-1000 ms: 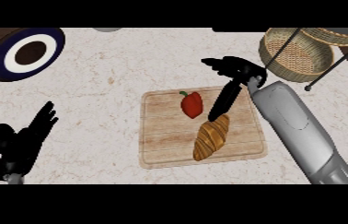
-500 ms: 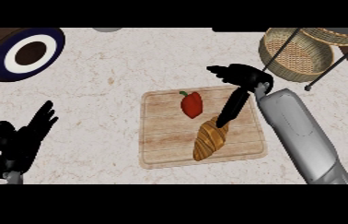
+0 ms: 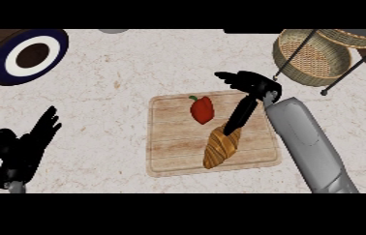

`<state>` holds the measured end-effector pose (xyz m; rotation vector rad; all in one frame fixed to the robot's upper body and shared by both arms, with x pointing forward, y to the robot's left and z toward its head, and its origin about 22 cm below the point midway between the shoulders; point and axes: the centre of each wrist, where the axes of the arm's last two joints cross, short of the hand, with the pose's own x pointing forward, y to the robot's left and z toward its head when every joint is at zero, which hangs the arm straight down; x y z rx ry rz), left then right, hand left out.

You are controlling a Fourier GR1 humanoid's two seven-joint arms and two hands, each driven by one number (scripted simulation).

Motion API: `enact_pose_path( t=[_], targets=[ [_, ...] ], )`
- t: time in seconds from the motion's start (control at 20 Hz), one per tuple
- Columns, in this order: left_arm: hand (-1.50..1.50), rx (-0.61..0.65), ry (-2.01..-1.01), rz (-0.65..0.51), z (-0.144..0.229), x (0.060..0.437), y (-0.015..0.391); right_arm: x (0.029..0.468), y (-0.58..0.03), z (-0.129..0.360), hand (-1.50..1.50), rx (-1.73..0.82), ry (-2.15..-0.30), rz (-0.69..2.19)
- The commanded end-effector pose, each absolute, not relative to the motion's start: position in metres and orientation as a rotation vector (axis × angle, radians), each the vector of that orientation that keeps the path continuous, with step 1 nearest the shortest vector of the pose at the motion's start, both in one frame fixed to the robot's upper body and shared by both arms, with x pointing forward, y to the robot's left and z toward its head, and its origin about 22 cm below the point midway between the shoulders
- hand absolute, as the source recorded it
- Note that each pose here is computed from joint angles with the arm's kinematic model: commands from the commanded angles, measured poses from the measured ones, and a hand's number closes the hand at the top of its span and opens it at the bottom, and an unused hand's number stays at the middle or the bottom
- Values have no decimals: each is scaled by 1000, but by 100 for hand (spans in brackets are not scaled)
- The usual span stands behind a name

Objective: Pick the bell pepper from the cutting board and place it in the tiered basket

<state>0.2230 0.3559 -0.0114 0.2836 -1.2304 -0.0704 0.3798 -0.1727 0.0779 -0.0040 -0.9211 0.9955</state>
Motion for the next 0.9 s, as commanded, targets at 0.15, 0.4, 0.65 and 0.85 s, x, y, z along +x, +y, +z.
enact_pose_path(
  t=[0.15, 0.4, 0.65, 0.85],
  targets=[
    [0, 263, -1201, -87, -22, 214, 358, 382, -164, 62, -150, -3, -942, 991],
    [0, 265, -1199, -81, -20, 205, 347, 385, -136, 56, -150, 7, -922, 998],
    [0, 263, -1206, -75, -22, 230, 366, 368, -130, 23, -150, 33, -908, 1003],
    [0, 269, -1190, -71, -13, 227, 368, 378, -118, 19, -150, 18, -916, 995]
  ],
)
